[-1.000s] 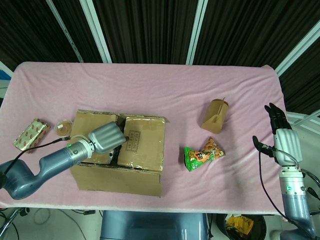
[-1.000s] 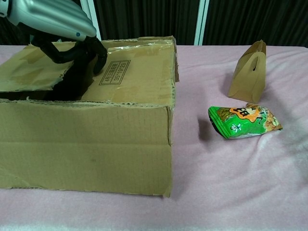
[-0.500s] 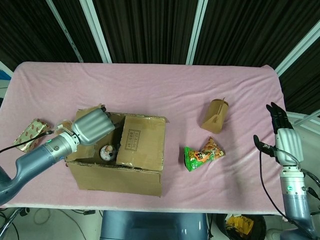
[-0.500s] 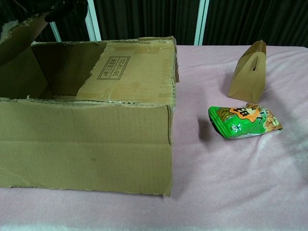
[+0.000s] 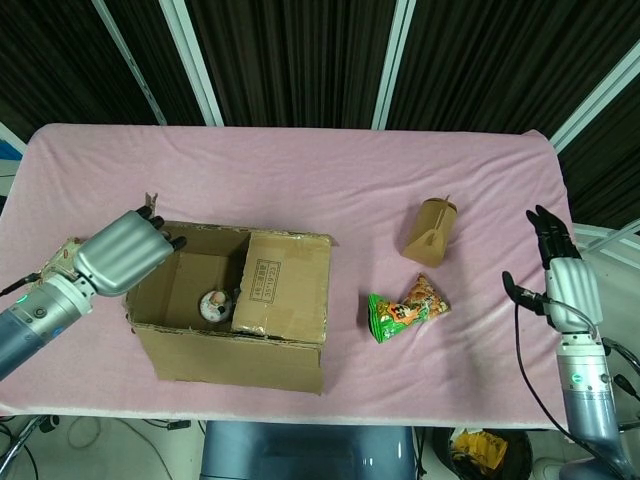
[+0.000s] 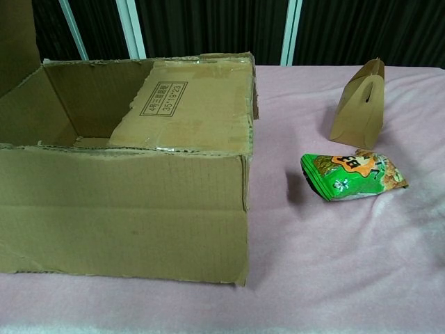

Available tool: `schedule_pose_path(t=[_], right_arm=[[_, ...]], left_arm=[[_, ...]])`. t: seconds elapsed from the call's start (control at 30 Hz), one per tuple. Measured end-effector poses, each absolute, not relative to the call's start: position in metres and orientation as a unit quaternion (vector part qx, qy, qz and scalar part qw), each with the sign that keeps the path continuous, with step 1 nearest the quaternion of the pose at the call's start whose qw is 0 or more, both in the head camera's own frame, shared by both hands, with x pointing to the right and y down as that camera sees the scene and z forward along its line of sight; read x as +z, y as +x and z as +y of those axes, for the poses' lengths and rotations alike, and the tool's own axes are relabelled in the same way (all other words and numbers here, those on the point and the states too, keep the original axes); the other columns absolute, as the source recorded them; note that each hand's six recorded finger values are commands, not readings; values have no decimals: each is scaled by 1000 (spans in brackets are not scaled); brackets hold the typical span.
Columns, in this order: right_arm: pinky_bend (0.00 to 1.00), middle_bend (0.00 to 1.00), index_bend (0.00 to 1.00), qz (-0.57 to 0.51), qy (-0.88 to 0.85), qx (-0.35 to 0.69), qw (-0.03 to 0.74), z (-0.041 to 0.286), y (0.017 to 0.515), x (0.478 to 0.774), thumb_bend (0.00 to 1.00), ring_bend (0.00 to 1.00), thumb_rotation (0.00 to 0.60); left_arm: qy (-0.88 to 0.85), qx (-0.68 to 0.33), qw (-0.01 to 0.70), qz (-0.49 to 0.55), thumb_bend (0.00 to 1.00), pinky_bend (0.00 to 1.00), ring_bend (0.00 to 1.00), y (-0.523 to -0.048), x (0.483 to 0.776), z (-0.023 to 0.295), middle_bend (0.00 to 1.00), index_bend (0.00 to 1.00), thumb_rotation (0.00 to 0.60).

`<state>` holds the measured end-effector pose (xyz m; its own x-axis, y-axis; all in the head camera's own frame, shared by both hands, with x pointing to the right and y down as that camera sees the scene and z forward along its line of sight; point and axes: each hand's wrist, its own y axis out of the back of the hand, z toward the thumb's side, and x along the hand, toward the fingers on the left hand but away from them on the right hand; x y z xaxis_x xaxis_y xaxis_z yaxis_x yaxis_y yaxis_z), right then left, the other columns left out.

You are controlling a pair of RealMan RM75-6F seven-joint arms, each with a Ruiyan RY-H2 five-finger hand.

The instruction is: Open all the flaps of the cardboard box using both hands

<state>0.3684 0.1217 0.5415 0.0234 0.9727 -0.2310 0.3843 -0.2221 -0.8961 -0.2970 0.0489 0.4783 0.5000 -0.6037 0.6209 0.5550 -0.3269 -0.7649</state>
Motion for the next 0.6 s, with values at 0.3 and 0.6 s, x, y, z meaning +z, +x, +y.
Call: schedule_pose_path(t=[0.3,0.6], right_arm=[[228,0,0,-533,-638,451,325,122,367,540,428,0,600],[228,0,0,-531,-641,451,321,123,366,541,428,0,600]], left_arm=[[-618,-540,569,44,903,397,406,-342,460,53,591,384,600],[-599,-596,531,70,903,401,406,-400,453,73,590,384,600]])
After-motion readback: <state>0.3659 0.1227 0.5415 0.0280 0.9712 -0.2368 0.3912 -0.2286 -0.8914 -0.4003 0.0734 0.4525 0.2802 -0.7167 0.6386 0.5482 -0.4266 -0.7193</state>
